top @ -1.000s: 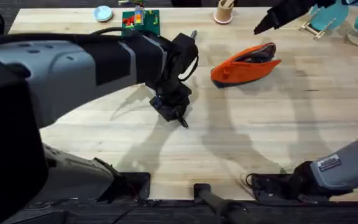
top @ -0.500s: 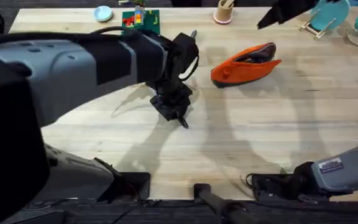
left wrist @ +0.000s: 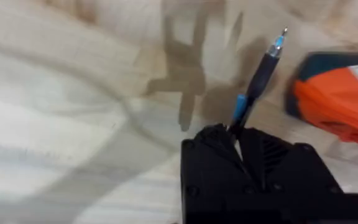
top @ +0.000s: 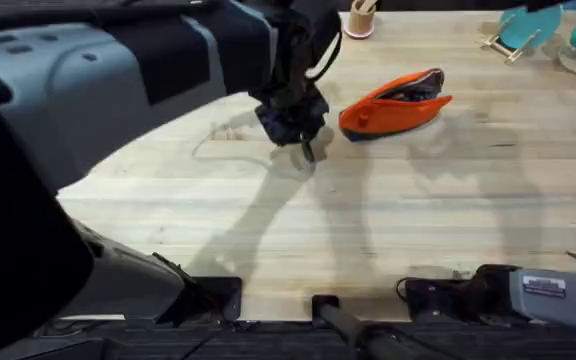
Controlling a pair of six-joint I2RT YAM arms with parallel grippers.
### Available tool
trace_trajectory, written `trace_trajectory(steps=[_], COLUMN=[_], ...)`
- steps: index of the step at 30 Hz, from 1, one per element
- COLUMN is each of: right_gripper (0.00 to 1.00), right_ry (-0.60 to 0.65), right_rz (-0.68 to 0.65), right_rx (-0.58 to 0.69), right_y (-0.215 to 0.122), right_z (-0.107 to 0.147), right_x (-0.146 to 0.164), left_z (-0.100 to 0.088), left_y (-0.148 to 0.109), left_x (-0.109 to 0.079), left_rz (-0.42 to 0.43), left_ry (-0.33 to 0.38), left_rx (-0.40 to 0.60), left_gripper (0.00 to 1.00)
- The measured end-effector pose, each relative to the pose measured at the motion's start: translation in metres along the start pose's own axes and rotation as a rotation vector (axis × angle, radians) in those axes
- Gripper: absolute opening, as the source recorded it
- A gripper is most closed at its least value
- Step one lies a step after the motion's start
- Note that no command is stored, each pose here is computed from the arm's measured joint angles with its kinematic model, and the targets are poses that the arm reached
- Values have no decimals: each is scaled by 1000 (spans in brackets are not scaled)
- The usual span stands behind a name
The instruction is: Unzip the bag, pick up the pens from the table one at a time and place them inside, then zip the bag closed.
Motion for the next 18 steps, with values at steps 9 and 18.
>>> trace_trajectory(steps=[9, 18], right_gripper=[996, 996], right_ry=[50, 62], right_rz=[61, 78], right_rx=[5, 21], right_y=[-4, -6], right_z=[37, 52], right_x=[19, 36], left_z=[-10, -16], left_y=[-19, -49], left_x=[-39, -88], left_rz=[172, 410], left_ry=[250, 561], left_rx=[-81, -197], left_gripper=[42, 42])
Point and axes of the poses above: each hand's point on the last joint's axis, 136 mm out from that joint toward the fingers, its own y axis out along the fingers, its own x axis along the line the jaws close on, z = x × y, the point moved 7 cm from there along -y, back along the fingers, and after that the axes turned 14 degrees about -y, right-handed, at the moved point
